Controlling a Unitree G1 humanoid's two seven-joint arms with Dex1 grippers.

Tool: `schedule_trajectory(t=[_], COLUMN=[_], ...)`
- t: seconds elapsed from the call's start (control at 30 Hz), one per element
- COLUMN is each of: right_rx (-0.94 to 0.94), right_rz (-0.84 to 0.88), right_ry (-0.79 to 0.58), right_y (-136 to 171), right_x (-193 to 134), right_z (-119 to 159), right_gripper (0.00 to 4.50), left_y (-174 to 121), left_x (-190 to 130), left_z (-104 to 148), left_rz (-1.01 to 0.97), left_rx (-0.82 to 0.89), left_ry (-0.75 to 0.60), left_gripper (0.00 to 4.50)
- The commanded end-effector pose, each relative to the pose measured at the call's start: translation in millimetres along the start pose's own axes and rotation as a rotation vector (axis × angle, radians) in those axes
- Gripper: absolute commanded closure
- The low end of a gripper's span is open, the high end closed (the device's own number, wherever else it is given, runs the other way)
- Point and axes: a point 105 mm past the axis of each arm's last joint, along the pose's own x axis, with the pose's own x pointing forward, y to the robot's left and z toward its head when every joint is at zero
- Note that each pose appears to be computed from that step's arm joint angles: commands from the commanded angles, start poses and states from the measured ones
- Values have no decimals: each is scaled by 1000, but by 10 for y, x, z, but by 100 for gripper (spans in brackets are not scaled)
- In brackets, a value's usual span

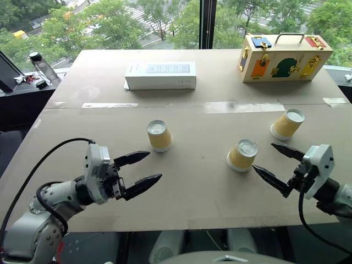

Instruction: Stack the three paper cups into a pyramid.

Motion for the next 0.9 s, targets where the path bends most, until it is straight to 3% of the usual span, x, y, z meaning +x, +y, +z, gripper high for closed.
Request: schedule_trajectory(t=[0.03, 0.43, 0.53, 0.67, 0.9], right_rx=[-37, 68, 69, 64, 39], right_rz=[-36, -32, -27, -6, 49], right_ry=[-3, 4, -5, -38, -94], right_y=[-9, -137, -157, -126, -77], right_x=[123, 365, 395, 407, 549], right_z=[51, -105, -122, -65, 124], right_gripper=[0, 0, 84, 256, 256], left_y=[-170, -244, -251, -262, -244], left_x=[-21, -45, -52, -60, -65], left_z=[136, 124, 109, 102, 71], left_rz=[-115, -116, -102, -85, -26], left_rx=[33, 39, 32, 27, 22], left_ry=[-33, -20, -18, -21, -37], left_gripper=[3, 3, 0, 0, 0])
